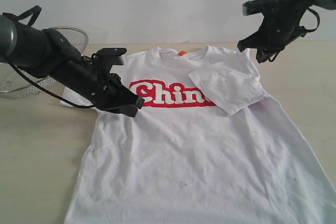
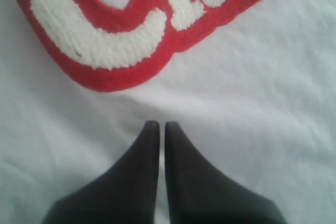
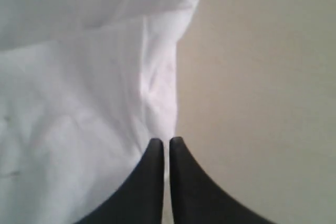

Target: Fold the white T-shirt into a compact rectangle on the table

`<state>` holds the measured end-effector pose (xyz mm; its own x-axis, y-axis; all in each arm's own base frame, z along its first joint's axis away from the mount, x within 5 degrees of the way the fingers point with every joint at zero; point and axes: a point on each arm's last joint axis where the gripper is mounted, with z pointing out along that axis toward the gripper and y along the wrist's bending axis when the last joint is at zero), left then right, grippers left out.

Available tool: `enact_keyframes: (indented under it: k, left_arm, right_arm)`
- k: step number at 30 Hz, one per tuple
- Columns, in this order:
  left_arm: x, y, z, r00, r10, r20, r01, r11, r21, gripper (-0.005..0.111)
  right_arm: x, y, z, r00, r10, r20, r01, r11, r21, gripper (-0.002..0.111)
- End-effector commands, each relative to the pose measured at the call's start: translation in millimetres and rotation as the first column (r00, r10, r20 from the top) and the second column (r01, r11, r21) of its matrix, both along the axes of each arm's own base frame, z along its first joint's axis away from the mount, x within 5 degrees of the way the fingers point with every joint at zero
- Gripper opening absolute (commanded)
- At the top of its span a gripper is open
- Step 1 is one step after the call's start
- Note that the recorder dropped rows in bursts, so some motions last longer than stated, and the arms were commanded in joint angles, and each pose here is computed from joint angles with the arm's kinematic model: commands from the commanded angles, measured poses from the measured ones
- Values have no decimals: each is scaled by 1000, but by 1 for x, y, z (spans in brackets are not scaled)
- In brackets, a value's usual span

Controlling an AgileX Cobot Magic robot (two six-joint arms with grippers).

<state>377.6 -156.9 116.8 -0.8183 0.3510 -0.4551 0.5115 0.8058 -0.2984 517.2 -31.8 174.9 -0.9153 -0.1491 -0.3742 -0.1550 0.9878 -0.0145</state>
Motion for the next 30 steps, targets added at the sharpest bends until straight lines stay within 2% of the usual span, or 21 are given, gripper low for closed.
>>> enact_keyframes:
  k: [1, 3, 8, 12, 17, 20, 26, 30]
  left_arm:
    - [6, -4, -4, 1000, 2, -15, -3, 1000, -24, 5]
    - [10, -6, -5, 1000, 9, -19, -9, 999, -36, 5]
    - [18, -10, -8, 999, 27, -19, -28, 998, -59, 5]
    - [21, -13, -11, 999, 21, -32, -23, 997, -71, 5]
    - [21, -16, -21, 992, 33, -118, -44, 994, -95, 5]
    - [21, -16, -24, 991, 41, -130, -53, 994, -91, 5]
    - [25, -15, -28, 990, 78, -118, -88, 993, -78, 5]
    - [24, -15, -28, 990, 70, -122, -80, 994, -75, 5]
  right_arm:
    - [2, -27, 26, 991, -9, 135, -32, 955, 295, 0]
    - [1, -33, 30, 985, 20, 170, -85, 919, 384, 0]
    - [-3, -36, 25, 989, 55, 134, -100, 929, 356, 0]
    - [0, -20, 13, 992, 76, 105, -110, 922, 371, 0]
    - [6, 9, -8, 992, 108, 70, -126, 921, 370, 0]
    - [10, 19, -11, 996, 54, 64, -71, 953, 295, 0]
    - [13, 25, -19, 999, 13, 34, -15, 998, 55, 0]
    - [14, 28, -31, 1000, -3, 12, 3, 997, 75, 0]
